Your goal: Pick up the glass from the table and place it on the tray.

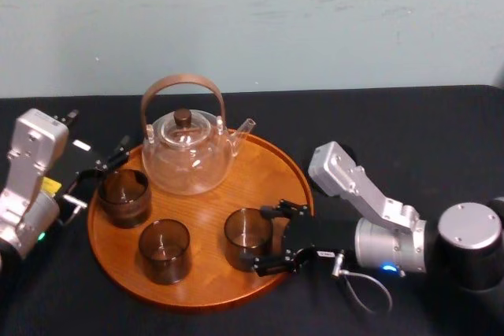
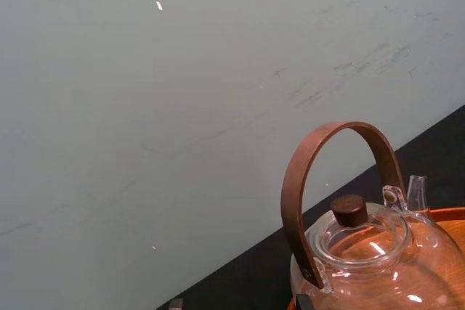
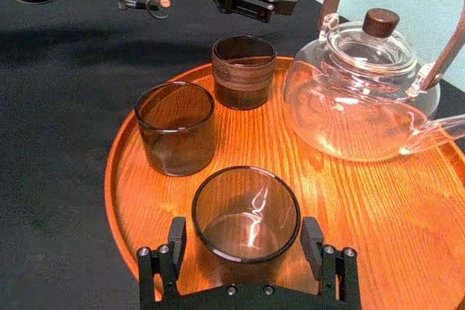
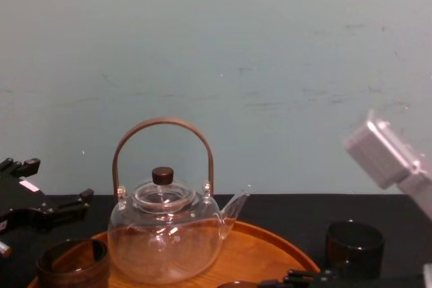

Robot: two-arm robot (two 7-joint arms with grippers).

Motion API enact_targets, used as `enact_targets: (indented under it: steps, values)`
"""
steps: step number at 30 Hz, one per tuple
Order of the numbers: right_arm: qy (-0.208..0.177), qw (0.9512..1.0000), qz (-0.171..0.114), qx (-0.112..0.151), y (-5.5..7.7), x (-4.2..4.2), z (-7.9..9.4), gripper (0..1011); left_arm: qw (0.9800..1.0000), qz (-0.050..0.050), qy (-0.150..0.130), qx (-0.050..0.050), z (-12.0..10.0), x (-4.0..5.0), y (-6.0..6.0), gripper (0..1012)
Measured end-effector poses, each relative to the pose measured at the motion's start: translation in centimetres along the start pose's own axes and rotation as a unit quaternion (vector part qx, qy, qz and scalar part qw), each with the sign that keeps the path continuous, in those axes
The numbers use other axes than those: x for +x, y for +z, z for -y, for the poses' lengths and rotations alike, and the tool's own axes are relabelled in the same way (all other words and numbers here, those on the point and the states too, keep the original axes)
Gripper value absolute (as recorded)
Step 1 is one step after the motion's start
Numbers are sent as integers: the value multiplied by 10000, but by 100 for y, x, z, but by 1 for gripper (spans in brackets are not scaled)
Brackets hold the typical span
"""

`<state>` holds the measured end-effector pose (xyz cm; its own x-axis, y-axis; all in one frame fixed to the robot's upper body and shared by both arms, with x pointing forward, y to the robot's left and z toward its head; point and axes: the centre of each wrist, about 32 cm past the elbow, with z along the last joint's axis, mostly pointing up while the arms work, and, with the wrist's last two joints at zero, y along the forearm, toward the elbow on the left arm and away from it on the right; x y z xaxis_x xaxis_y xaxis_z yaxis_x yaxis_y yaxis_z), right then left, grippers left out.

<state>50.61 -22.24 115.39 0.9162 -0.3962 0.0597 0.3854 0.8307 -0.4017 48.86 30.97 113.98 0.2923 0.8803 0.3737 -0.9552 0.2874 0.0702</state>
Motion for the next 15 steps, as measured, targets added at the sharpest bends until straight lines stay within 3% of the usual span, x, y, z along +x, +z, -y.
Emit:
enact_targets:
  steps: [15]
  values:
    - [16,9999,-81,-76,-128,-95,381,1002,10000,0,0,0,0,0,0,1001]
